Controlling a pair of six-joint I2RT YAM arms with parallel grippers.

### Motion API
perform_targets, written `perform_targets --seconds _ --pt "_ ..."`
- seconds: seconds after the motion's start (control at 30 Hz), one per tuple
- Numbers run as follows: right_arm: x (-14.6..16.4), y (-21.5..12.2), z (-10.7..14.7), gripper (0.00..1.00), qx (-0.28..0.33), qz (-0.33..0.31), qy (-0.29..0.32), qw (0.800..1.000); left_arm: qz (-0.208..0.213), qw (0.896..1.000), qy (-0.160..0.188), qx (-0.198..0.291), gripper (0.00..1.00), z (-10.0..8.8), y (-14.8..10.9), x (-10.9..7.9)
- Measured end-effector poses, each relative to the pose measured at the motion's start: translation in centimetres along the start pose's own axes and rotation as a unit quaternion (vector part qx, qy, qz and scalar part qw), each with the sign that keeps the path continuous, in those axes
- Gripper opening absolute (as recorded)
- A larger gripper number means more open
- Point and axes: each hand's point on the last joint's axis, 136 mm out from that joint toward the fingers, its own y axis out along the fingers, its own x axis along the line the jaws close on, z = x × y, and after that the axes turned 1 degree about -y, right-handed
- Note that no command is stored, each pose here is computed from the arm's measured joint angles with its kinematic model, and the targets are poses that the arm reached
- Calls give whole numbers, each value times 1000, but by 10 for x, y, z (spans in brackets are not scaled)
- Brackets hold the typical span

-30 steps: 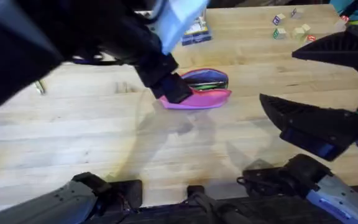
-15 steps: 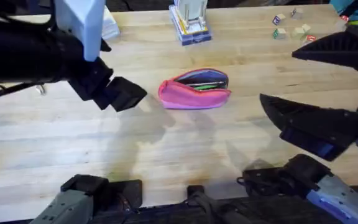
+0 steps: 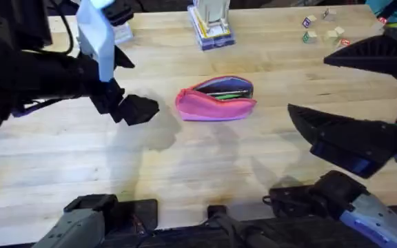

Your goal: Unzip the bag, pick up the pens from the table one at a time and place them inside, then zip the bag closed.

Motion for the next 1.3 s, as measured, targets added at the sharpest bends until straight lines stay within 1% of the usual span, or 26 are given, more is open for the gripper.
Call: perform_targets --seconds 0.17,0.33,0.43,0.57,0.67,0.7,0.87,0.9,0.93,1.07,1.1,1.13,1.23,1.27,1.3 --pt "0 0 1 998 3 0 1 1000 20 1000 -9 10 995 6 9 -1" --pt "1 0 1 998 3 -2 1 1000 47 999 13 17 993 12 22 -3" --pt "0 3 2 998 9 -3 5 1000 70 997 34 24 993 19 32 -4" --pt "-3 18 6 998 36 -7 20 999 105 992 75 15 993 23 45 -9" --pt "-6 37 11 998 67 -12 32 997 128 986 107 0 993 24 54 -12" --pt "-10 57 11 998 86 -16 43 995 148 980 130 -9 993 26 61 -15" --pt "-15 91 2 997 90 -21 54 994 176 972 153 -15 994 35 75 -18" --pt "-14 97 2 997 93 -25 54 994 179 972 154 -17 994 37 78 -18" --pt "-10 115 3 997 103 -37 51 993 185 971 152 -24 994 42 87 -13" --pt "0 141 8 997 123 -59 39 990 189 971 139 -44 994 46 96 -7" --pt "13 158 16 997 142 -83 6 986 196 971 126 -59 994 48 100 -5" --pt "17 163 17 997 145 -90 -6 985 199 970 122 -63 994 48 101 -5" --pt "28 179 21 997 149 -111 -47 981 208 969 114 -74 994 49 104 -7" --pt "35 192 21 997 143 -125 -85 978 216 967 109 -82 994 49 106 -9" --pt "37 196 20 997 138 -128 -100 977 219 966 106 -83 994 50 107 -10"
